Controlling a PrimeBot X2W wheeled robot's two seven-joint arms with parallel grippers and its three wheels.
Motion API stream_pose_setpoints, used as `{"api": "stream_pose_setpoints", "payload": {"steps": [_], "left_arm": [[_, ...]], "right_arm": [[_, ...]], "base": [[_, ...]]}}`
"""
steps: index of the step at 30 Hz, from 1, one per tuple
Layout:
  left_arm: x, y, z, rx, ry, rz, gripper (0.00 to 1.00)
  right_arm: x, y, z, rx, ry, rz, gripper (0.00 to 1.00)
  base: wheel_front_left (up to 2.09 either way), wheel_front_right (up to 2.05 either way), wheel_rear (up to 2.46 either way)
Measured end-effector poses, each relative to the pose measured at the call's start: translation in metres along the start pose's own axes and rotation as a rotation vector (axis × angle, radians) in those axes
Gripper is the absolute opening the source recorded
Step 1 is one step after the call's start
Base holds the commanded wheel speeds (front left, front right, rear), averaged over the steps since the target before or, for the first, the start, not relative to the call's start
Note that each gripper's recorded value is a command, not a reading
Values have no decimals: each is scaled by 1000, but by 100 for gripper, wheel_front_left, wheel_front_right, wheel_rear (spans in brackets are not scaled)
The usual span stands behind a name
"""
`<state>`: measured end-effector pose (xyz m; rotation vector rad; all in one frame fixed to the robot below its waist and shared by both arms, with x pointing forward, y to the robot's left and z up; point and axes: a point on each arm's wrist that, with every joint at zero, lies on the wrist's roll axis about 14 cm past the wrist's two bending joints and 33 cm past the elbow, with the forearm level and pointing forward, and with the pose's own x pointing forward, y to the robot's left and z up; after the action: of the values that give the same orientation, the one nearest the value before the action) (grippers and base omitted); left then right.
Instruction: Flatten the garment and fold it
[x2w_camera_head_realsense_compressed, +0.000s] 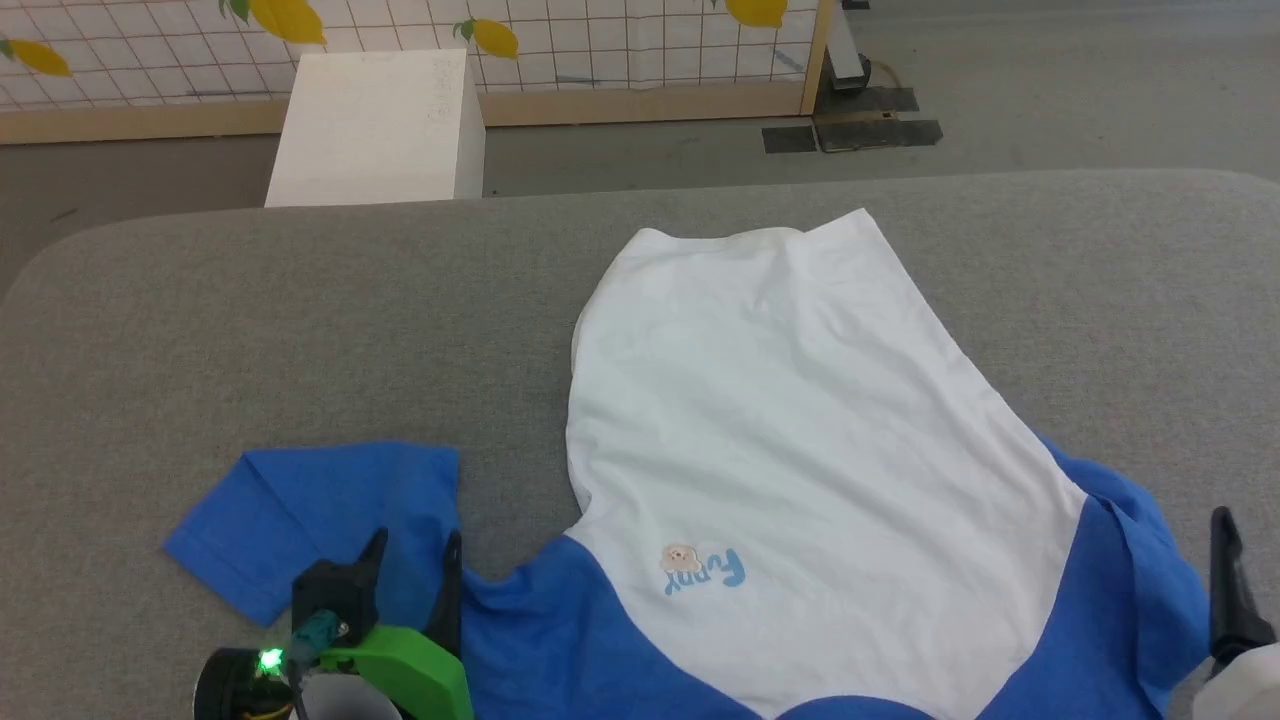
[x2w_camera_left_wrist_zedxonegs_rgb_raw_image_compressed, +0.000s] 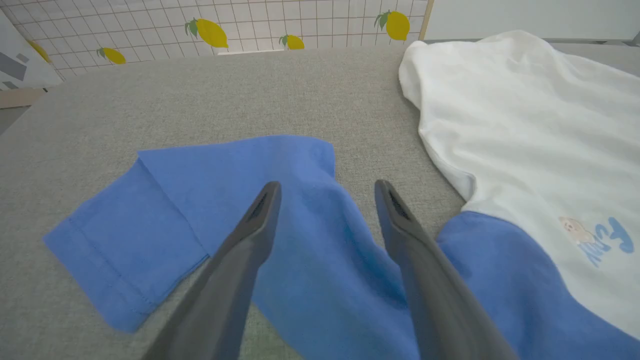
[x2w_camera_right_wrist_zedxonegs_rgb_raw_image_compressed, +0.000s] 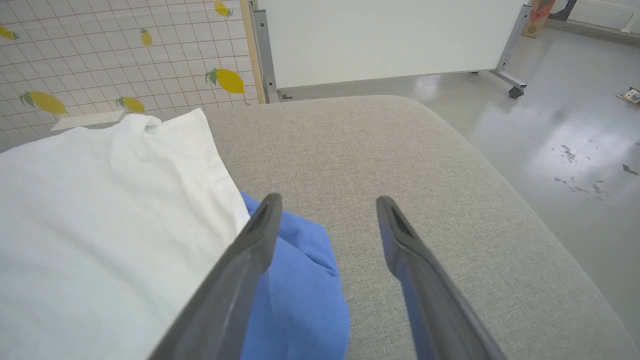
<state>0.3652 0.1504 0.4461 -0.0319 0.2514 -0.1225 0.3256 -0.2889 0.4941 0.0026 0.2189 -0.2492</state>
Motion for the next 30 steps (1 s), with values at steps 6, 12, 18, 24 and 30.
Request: {"api": "stream_pose_setpoints", "payload": {"steps": [6, 12, 18, 24, 30], "left_arm": [[-16, 1, -32, -1, 234, 24, 100], [-17, 3, -52, -9, 367, 48, 100], [-1, 11, -68, -7, 474, 87, 88], [14, 15, -66, -18, 473, 75, 0], [30, 63, -35, 8, 291, 195, 0]], "right_arm": [[4, 20, -6, 21, 5, 61, 100], [10, 39, -7, 36, 9, 111, 100], [16, 51, -6, 46, 10, 144, 100], [17, 56, -8, 59, 17, 155, 100], [20, 55, -12, 61, 28, 152, 100]], "base": [[0, 0, 0], [0, 0, 0], [0, 0, 0], [0, 0, 0], [0, 0, 0]]}}
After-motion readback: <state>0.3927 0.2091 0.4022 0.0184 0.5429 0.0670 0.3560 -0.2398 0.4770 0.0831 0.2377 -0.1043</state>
